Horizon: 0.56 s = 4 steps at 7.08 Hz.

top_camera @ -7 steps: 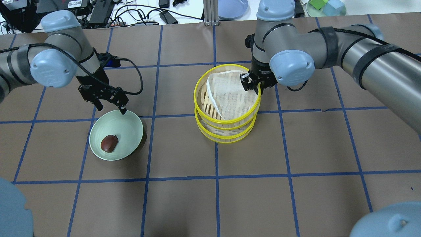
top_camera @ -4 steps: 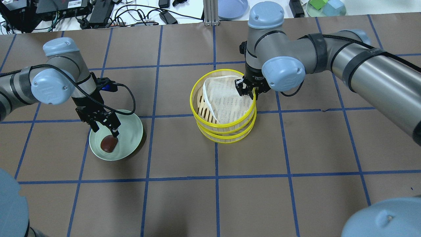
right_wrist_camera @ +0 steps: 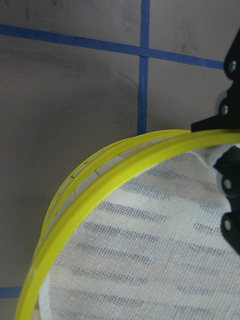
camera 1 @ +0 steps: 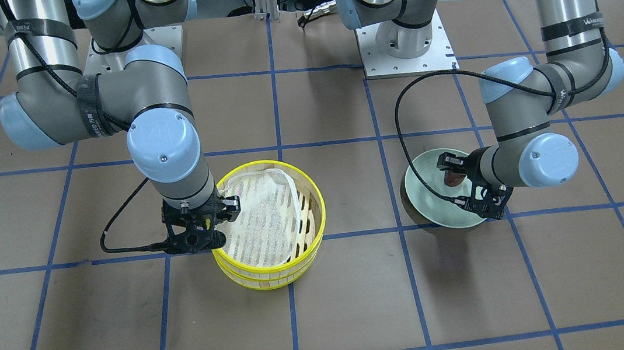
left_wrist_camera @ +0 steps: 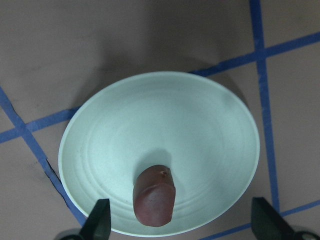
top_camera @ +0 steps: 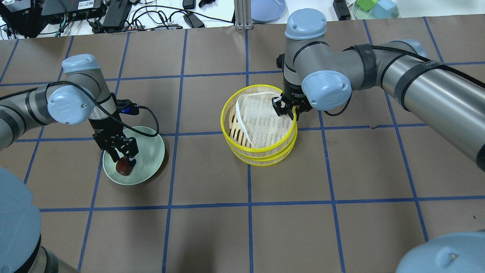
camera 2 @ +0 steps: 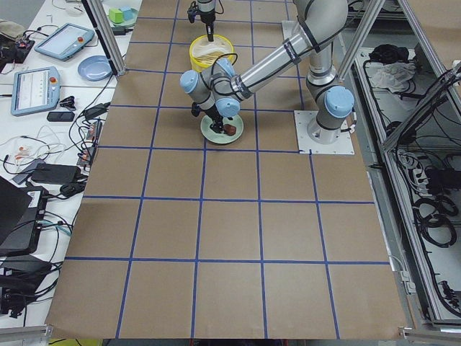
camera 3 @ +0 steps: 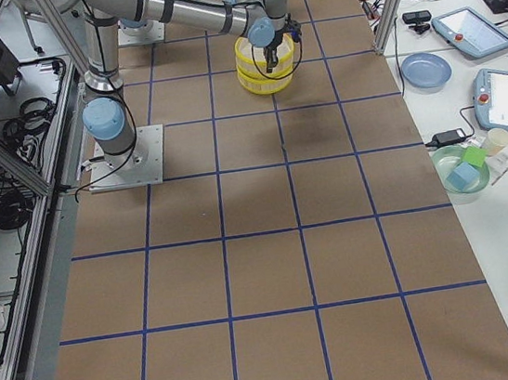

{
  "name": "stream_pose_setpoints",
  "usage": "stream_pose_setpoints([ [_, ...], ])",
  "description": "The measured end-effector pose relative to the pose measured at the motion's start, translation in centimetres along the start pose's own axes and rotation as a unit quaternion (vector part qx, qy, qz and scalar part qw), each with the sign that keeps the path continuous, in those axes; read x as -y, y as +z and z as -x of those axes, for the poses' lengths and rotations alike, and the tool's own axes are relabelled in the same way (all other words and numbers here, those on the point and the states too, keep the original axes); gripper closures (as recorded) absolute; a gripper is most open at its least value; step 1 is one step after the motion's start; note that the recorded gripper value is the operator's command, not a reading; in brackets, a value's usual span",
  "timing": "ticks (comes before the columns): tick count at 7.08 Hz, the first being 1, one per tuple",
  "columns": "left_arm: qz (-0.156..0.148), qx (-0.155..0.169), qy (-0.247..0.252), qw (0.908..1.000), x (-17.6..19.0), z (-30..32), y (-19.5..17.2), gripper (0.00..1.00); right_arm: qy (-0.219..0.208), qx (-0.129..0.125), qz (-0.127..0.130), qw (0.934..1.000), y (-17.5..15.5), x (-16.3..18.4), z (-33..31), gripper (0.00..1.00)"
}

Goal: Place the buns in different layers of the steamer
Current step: 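Lower the left gripper onto the brown bun on the plate and grasp it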

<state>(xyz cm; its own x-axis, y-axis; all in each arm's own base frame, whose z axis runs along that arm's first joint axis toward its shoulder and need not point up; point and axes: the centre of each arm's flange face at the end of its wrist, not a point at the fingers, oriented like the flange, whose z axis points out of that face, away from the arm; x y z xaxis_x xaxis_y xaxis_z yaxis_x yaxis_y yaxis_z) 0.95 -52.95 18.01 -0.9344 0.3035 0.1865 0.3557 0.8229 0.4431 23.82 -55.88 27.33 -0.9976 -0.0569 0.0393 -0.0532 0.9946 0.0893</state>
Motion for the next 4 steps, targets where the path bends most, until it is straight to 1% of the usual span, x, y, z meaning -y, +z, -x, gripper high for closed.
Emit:
stream_pose_setpoints([
  [1,0.003,-0.003,-0.002,1.0000,0.2,0.1,0.4,1.00,-0.001,0.000,0.001,1.0000,0.1,-0.1,0.0,1.00],
  [2,0.001,-0.005,-0.004,1.0000,0.4,0.1,0.4,1.00,-0.001,0.000,0.001,1.0000,0.1,-0.1,0.0,0.03],
  [3,-0.009,-0.006,-0.008,0.9999,0.5,0.1,-0.4,1.00,-0.002,-0.002,0.001,1.0000,0.2,-0.1,0.0,0.00],
  [4,-0.027,-0.006,-0.019,0.9994,0.4,0.0,-2.2,1.00,-0.003,-0.007,0.000,1.0000,0.2,-0.1,-0.1,0.00],
])
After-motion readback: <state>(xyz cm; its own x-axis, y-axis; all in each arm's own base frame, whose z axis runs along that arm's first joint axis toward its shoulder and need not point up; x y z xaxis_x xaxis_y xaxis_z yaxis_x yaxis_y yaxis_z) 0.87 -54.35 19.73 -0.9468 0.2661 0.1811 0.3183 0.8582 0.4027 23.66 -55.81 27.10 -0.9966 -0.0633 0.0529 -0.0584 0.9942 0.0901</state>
